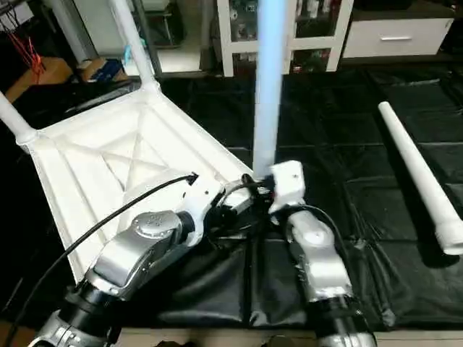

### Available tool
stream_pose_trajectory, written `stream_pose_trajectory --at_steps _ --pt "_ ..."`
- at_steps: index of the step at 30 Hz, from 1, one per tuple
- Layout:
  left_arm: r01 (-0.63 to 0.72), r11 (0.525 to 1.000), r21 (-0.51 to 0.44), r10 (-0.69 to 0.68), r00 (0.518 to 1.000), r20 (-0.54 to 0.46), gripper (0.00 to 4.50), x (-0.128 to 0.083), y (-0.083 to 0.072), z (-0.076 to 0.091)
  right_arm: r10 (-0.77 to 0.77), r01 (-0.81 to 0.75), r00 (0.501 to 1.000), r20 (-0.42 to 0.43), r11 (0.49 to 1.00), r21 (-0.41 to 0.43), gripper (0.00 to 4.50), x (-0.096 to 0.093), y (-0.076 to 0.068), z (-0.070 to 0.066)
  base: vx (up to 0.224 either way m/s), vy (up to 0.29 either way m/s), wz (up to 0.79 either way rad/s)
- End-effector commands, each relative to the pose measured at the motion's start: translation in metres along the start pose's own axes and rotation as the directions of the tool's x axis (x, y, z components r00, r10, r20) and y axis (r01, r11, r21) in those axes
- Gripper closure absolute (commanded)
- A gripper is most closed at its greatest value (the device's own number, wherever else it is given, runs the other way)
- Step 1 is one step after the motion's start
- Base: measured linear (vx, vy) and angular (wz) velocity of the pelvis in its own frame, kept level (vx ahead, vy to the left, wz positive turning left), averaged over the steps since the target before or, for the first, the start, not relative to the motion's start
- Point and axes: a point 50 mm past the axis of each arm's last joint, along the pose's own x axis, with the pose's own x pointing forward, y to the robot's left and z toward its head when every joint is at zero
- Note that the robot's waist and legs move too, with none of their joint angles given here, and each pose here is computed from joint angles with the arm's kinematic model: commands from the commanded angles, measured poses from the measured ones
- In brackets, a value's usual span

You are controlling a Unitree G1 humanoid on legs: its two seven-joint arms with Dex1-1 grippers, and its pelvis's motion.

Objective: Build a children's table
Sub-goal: Rotate leg to tighten

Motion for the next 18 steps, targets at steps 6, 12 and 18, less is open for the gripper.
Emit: stream_pose_trajectory --at_steps 6,12,18 --pt "0.229 0.973 0.002 -0.227 0.967 -0.112 4.5 -0.019 -0.012 -0.036 0.413 -0.413 0.91 0.024 0.911 -0.01 0.55 -0.014 0.005 0.024 0.013 -0.007 0.01" --pt "0.326 0.945 0.016 -0.321 0.936 -0.146 4.5 -0.042 -0.013 -0.046 0.602 -0.62 0.783 -0.157 0.778 -0.103 0.2 -0.044 -0.013 0.028 0.051 -0.012 0.03" --pt "0.355 0.934 0.03 -0.347 0.926 -0.148 4.5 -0.051 -0.01 -0.044 0.662 -0.704 0.703 -0.262 0.701 -0.118 0.2 -0.055 -0.019 0.024 0.0 0.0 0.0"
